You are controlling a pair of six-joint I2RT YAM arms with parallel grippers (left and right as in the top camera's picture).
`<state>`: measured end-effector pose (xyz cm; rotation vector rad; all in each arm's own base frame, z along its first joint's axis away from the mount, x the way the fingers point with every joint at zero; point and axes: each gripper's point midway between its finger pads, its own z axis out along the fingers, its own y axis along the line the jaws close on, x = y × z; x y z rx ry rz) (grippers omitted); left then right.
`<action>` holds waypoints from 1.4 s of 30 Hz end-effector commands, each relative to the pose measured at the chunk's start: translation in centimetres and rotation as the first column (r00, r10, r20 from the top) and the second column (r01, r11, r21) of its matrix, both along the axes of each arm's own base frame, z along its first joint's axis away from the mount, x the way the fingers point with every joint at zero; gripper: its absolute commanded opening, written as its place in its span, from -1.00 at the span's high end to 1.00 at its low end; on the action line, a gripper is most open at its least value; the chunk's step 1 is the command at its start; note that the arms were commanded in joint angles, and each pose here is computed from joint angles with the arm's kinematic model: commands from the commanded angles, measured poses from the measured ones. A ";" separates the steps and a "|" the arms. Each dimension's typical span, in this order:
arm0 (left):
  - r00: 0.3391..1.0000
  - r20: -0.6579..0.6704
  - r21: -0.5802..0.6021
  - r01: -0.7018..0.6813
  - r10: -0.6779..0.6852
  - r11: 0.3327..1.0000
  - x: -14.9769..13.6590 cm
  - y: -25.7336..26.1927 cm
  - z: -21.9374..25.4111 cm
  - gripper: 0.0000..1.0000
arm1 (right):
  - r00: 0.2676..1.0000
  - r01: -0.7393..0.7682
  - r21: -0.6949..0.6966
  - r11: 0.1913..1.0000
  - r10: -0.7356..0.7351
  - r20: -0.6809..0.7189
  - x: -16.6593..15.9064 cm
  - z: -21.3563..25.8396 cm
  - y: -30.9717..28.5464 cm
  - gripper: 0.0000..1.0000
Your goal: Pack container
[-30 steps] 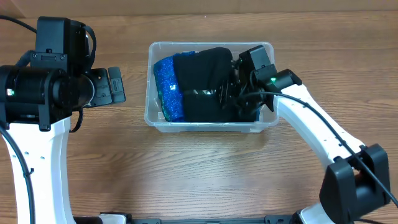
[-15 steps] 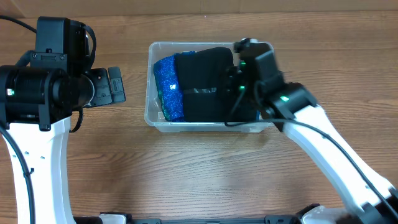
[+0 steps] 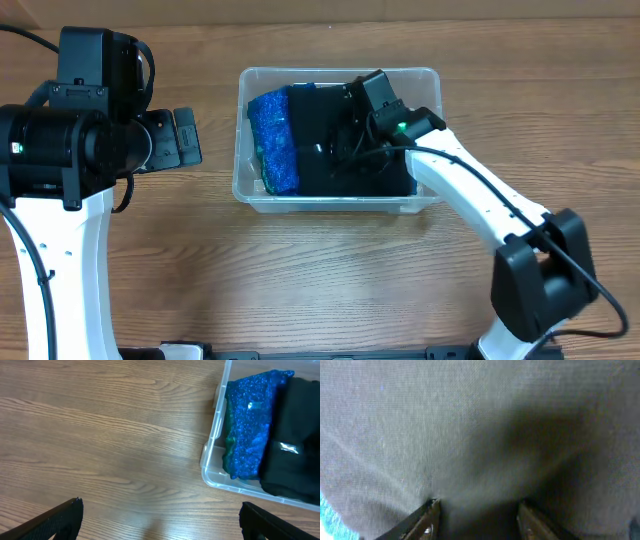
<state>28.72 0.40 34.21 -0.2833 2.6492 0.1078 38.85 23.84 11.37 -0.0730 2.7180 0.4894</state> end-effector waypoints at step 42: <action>1.000 0.000 0.017 -0.001 0.001 1.000 0.1 0.4 0.0 -1.00 | 0.564 0.582 -0.085 0.808 -0.327 0.758 -19.7 11.2 -28.2 -1.00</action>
